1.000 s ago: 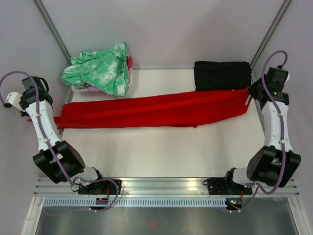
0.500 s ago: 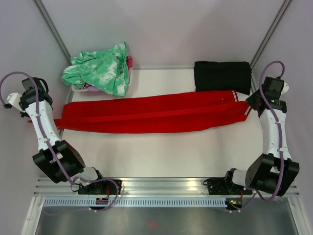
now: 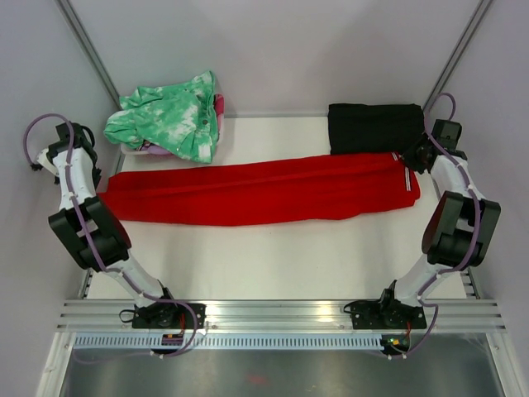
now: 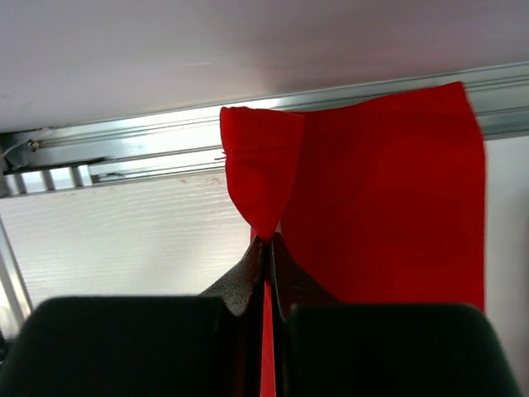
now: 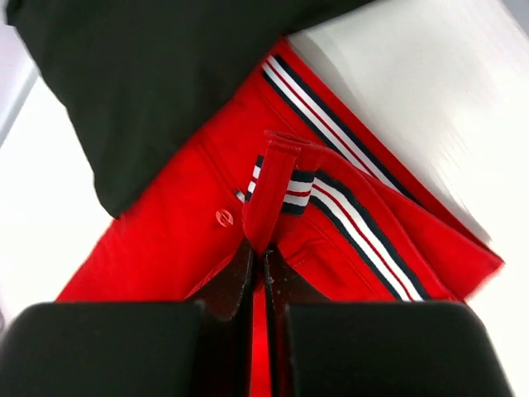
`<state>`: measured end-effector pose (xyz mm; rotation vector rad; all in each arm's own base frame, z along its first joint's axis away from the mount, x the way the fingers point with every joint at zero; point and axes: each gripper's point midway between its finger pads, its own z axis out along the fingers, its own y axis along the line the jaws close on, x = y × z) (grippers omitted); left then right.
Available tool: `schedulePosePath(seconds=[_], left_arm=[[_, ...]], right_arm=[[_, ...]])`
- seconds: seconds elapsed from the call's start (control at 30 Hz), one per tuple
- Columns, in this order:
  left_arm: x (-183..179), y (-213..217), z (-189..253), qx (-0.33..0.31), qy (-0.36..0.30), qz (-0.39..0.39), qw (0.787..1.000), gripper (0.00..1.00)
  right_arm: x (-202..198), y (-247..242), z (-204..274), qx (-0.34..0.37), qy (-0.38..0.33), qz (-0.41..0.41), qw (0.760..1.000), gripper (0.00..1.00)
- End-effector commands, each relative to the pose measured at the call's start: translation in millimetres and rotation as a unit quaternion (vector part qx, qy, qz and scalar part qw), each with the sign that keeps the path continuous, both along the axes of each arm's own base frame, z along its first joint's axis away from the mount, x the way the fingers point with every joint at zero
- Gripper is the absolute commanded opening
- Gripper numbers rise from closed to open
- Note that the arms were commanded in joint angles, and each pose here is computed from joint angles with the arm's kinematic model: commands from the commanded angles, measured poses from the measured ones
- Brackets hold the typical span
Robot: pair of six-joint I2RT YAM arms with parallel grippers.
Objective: Fold and stack the trousers
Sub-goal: Fold the trousers
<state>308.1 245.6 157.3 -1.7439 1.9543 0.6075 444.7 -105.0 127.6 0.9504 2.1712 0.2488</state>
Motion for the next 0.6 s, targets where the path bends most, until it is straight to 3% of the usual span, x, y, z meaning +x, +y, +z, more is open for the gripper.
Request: schedulePosePath(seconds=[0.0, 0.47, 0.57], left_arm=[[29.8, 35.3, 39.4, 0.081, -0.063, 0.036, 0.994, 0.02], [61.3, 36.2, -27.4, 0.047, 0.018, 0.016, 0.999, 0.02], [72.2, 32.8, -33.8, 0.046, 0.019, -0.002, 0.999, 0.09]], right_arm=[[54.2, -38.0, 51.1, -0.068, -0.109, -0.004, 0.992, 0.0], [78.0, -34.2, -23.5, -0.06, -0.035, 0.019, 0.997, 0.0], [76.5, -33.2, -29.6, -0.064, -0.029, 0.026, 0.997, 0.07]])
